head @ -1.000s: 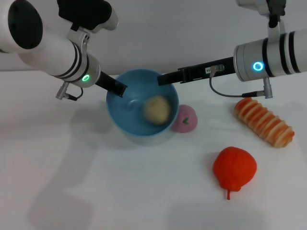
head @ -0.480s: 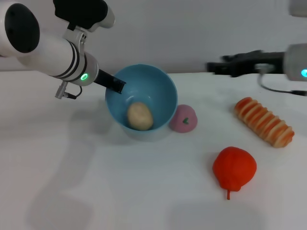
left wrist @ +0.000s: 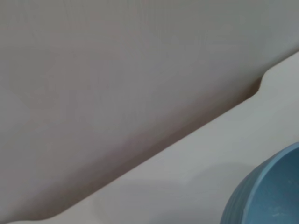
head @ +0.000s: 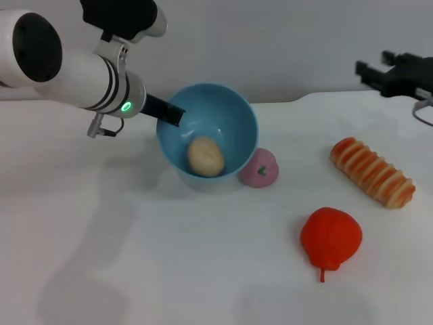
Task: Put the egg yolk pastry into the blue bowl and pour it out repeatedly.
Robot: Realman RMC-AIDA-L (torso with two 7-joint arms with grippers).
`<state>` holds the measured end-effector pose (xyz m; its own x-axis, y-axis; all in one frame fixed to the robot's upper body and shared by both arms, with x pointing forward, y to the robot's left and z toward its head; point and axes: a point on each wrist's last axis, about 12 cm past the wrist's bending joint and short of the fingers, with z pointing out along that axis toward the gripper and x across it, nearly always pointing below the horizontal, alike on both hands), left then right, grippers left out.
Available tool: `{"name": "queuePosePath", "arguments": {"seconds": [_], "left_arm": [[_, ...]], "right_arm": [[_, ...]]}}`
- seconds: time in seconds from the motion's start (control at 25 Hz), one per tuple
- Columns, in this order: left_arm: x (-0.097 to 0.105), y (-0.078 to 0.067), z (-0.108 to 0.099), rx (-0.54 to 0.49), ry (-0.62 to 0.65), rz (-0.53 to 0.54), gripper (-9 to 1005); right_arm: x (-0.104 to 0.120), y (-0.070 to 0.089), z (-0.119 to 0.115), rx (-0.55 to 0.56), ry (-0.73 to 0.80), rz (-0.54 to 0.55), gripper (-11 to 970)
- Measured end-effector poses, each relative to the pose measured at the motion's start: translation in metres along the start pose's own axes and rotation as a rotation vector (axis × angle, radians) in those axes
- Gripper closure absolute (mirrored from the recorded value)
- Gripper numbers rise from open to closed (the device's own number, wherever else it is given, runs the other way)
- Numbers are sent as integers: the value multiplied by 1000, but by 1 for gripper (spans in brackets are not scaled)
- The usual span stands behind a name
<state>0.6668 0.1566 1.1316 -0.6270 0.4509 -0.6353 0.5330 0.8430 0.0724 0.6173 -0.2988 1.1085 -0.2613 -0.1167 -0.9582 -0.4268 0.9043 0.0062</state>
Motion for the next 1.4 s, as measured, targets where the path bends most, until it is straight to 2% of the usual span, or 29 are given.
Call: {"name": "queuePosePath", "arguments": {"seconds": [0.2,0.4,0.6,0.8,1.12,1.24,1.4], "left_arm": [[-4,0,2,-21,-42,17,998],[-14,-6,2,-31,-82,56,998],[-40,-17,-4,-50,-193,139,998],[-74,-38,-13,-85,-337,292,998],[-98,-68,-25,-122,-555,477,997],[-104,-72,-30,-140,-625,514,997],[-108,-75,-34,-153,-687,537,998]], "right_arm": [[26,-14,-20,148,-150,-57,430],[62,-15,-28,235,-105,-92,430],[81,-12,-32,239,-55,-38,430],[91,-1,-34,189,-63,-4,431],[105,11,-43,136,-91,21,431],[110,16,-48,129,-101,25,431],[122,14,-58,194,-104,58,431]]}}
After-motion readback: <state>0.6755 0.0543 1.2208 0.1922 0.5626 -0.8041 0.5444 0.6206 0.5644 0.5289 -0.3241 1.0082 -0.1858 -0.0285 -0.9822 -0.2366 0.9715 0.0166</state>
